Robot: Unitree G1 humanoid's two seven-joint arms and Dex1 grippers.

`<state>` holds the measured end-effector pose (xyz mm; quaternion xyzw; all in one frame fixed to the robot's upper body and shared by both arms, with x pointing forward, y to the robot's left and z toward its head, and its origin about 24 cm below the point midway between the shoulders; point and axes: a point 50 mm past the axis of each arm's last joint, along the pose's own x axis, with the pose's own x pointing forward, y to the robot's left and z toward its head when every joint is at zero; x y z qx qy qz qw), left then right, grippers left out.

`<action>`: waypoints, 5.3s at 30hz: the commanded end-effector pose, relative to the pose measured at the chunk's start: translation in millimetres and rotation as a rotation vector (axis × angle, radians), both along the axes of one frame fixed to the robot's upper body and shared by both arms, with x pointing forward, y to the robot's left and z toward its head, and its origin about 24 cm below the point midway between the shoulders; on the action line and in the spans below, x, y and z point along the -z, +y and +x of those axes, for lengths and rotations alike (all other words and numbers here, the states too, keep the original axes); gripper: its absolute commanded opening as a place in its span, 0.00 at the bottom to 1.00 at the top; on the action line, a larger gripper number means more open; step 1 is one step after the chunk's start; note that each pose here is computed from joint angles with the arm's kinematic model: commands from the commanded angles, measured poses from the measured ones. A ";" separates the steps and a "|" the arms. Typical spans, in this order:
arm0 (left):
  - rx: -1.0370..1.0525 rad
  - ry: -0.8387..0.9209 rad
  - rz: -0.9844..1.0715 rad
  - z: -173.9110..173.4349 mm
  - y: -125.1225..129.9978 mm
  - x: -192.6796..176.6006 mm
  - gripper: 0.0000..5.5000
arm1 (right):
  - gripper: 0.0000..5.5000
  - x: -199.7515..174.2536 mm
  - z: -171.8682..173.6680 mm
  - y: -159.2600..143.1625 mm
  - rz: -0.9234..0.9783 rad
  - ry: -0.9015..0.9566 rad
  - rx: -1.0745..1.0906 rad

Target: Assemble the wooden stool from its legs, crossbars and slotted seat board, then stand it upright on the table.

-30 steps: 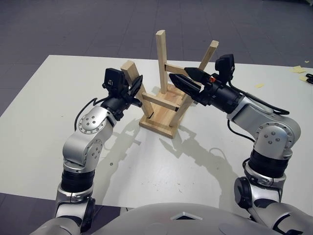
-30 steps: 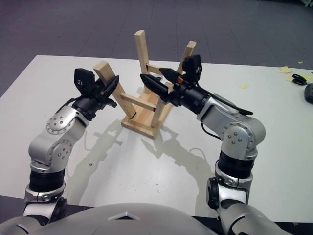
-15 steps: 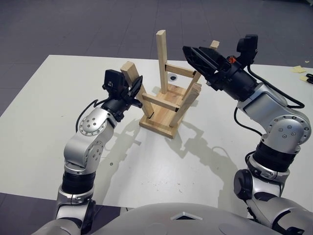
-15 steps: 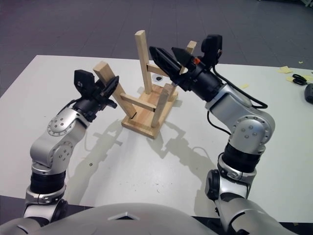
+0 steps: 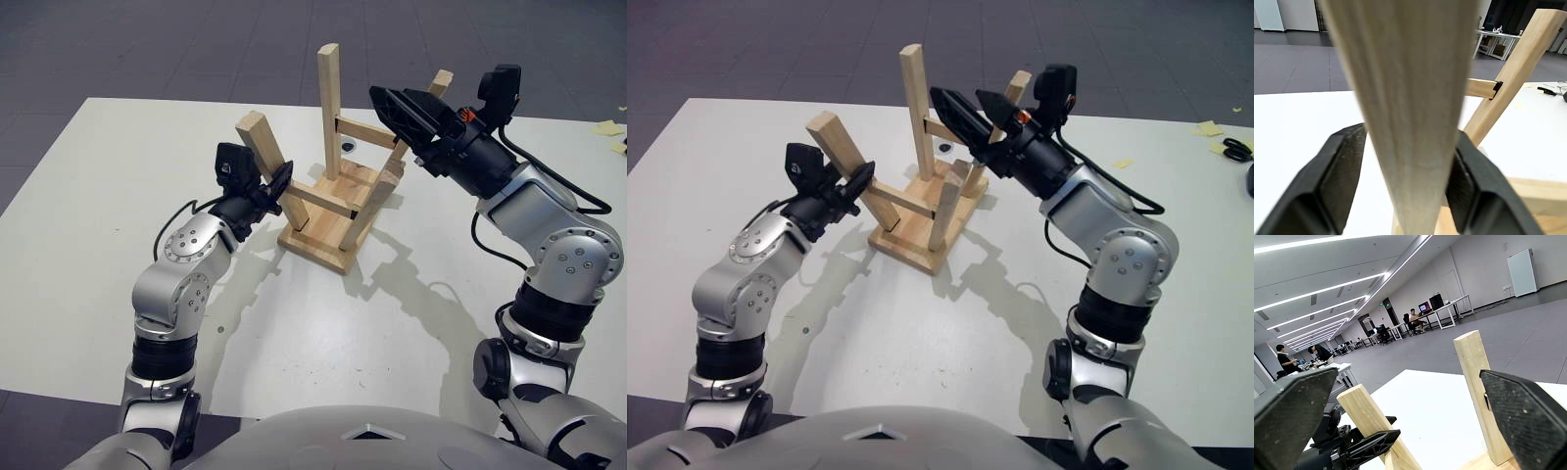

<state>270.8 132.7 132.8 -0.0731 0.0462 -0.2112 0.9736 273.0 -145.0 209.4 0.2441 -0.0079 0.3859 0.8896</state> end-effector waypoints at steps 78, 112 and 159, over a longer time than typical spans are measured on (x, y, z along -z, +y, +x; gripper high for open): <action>0.087 -0.171 -0.258 41.5 -4.6 -83.5 0.98 | 0.98 -54.9 -15.6 0.7 0.421 -0.141 -0.005; -0.077 0.171 0.196 -21.6 24.6 45.0 0.98 | 0.98 104.2 -48.5 -33.5 -0.278 0.336 0.377; -0.652 -0.223 0.130 21.8 131.5 -42.1 0.98 | 0.98 106.4 -13.6 -41.5 -0.329 0.223 0.195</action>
